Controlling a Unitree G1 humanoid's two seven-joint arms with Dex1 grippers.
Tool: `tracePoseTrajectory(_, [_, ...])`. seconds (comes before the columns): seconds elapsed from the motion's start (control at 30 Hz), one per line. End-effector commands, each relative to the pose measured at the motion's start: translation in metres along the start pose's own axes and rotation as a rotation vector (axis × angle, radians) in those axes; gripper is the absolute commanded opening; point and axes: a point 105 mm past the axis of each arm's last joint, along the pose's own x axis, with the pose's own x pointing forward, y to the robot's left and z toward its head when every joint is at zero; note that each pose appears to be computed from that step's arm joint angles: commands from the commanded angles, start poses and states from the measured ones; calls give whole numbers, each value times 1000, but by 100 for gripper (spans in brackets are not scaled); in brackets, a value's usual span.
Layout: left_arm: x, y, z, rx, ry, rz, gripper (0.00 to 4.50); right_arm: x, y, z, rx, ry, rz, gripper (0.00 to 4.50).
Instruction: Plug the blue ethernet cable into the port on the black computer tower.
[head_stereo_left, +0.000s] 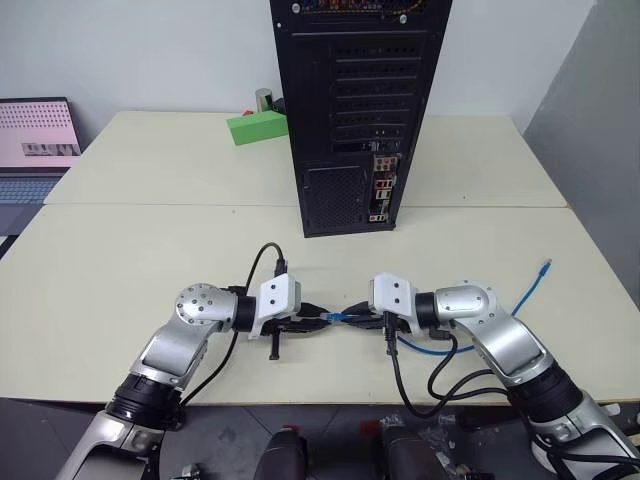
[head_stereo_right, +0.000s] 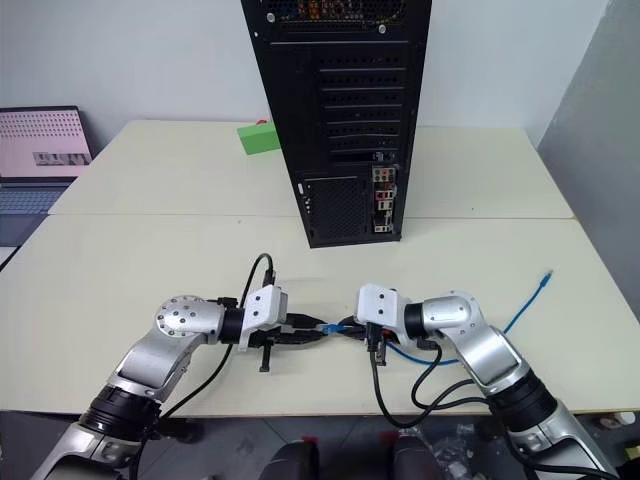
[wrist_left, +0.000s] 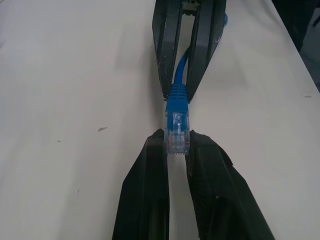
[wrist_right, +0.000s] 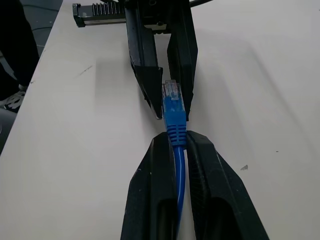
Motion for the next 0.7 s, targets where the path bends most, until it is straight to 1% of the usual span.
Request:
tracePoseTrajectory(0.03, [0, 3, 10, 82, -28, 9, 27, -5, -4, 8, -47, 3, 8, 96])
tracePoseTrajectory(0.17, [1, 5, 15, 165, -58, 33, 27, -24, -13, 6, -49, 25, -2, 191])
tracePoseTrajectory(0.23, [2, 9, 18, 223, -72, 70, 27, -35, -17, 4, -50, 42, -14, 226])
tracePoseTrajectory(0.33, [1, 10, 14, 346, -48, 80, 27, -49, -19, 3, -4, 38, -18, 294])
tracePoseTrajectory(0.37, [1, 12, 17, 399, -62, 100, 27, -53, -19, 4, 35, 24, -16, 316])
tracePoseTrajectory(0.4, [1, 13, 19, 433, -76, 116, 27, -56, -18, 5, 61, 14, -14, 318])
tracePoseTrajectory(0.43, [1, 15, 22, 504, -90, 139, 27, -59, -17, 7, 103, -8, -9, 318])
tracePoseTrajectory(0.5, [-1, 11, 27, 709, -115, 155, 27, -60, -12, 13, 224, -79, 4, 318])
tracePoseTrajectory(0.57, [-3, 8, 32, 879, -157, 185, 27, -57, -8, 16, 329, -134, 8, 318])
tracePoseTrajectory(0.63, [-4, 7, 34, 959, -186, 200, 27, -52, -6, 17, 378, -157, -1, 318])
tracePoseTrajectory(0.7, [-4, 6, 37, 1001, -216, 225, 27, -47, -4, 20, 423, -191, -10, 318])
